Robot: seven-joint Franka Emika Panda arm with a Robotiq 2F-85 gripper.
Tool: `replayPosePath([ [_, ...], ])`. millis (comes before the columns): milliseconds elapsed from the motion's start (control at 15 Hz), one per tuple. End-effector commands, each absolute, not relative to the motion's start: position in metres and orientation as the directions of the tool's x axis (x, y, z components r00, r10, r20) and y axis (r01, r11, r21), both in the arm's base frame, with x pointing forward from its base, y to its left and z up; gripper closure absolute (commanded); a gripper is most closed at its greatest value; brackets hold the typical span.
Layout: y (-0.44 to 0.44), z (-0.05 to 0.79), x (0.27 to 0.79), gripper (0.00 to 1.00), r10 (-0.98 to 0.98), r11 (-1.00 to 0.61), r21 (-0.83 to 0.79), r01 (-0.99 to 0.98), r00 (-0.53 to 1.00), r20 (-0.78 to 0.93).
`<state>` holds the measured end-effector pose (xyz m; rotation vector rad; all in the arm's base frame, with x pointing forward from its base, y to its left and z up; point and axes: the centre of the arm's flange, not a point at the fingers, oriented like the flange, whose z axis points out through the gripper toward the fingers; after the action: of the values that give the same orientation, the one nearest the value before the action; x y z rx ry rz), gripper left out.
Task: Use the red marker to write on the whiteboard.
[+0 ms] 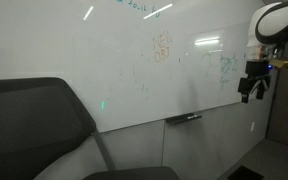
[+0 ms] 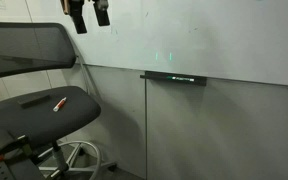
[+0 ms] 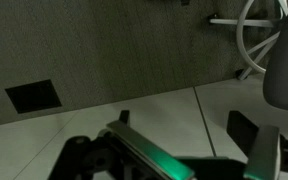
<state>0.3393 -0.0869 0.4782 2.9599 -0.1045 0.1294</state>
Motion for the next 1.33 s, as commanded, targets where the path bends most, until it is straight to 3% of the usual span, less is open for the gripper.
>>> replayPosePath([
  [0,-0.087,0.4799,0.3396,0.0,-0.062,-0.982,0.173,-0.078,0.993,0.096],
  [1267,-0.0871,0.4831,0.3396,0.0,-0.062,-0.982,0.174,-0.08,0.993,0.104],
])
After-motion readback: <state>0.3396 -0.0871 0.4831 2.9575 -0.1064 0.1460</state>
